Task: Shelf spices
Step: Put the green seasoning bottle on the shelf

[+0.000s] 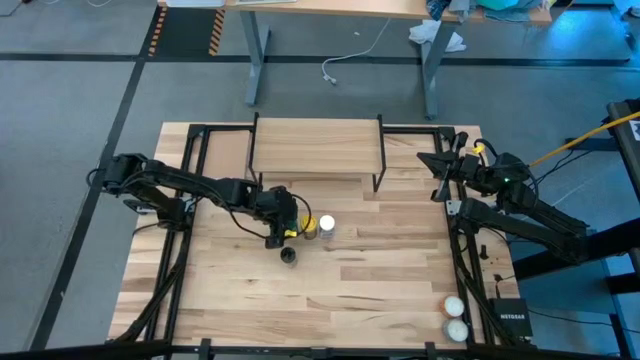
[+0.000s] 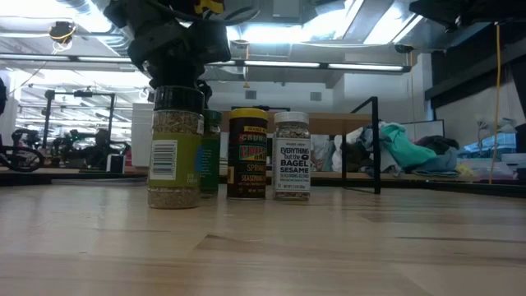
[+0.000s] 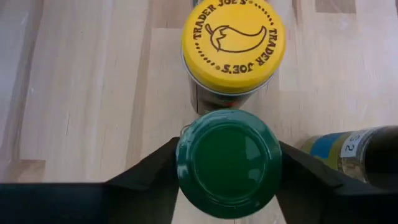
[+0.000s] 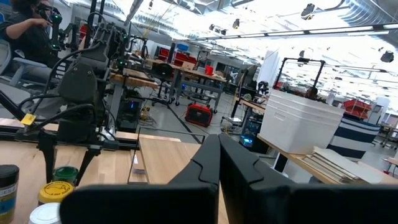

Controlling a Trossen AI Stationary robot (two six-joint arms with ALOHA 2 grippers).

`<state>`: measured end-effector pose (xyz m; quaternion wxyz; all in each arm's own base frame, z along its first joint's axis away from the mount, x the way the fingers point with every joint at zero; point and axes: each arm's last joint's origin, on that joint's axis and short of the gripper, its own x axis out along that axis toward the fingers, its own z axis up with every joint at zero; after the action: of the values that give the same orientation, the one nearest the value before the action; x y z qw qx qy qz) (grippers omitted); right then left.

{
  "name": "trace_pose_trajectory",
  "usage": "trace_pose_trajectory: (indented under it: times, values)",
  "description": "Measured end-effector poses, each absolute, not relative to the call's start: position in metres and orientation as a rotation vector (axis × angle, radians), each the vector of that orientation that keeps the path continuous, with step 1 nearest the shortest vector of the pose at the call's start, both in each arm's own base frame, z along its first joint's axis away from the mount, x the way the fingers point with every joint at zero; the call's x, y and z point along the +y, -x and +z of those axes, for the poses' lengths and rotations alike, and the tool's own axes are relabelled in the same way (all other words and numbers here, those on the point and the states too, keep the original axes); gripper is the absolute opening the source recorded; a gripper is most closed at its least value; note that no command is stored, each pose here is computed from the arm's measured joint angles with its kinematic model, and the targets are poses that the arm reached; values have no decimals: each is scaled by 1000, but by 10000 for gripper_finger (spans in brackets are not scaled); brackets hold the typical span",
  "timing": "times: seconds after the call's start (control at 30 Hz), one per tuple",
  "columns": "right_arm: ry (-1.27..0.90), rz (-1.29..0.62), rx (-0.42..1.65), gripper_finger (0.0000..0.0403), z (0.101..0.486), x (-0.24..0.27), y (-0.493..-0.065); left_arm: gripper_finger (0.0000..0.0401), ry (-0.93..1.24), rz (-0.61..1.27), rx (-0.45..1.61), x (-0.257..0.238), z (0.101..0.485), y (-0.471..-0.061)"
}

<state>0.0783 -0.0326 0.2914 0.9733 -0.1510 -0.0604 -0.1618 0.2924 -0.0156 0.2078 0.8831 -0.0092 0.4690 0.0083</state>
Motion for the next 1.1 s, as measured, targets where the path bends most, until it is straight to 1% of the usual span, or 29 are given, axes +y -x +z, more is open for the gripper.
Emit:
trace_pose_trajectory:
  times: [0.03, 0.23, 0.47, 0.67, 0.9, 1.03, 1.1]
  values:
    - [305, -327, -122, 5, 291, -33, -78, 192, 21, 18, 976, -16, 208, -292]
    - [305, -327, -122, 5, 291, -33, -78, 192, 11, 4, 994, -20, 216, -294]
    - [305, -326, -122, 5, 291, -33, -78, 192, -122, 14, 1079, -26, 260, -295]
    - [305, -327, -122, 5, 291, -33, -78, 192, -226, 16, 1061, -23, 298, -296]
    - [305, -323, -122, 5, 291, -33, -78, 192, -332, 51, 1038, 4, 343, -294]
    - [306, -316, -123, 5, 291, -32, -78, 192, -372, 99, 1023, 28, 370, -289]
    - [306, -316, -123, 5, 291, -32, -78, 192, -390, 134, 1031, 43, 377, -285]
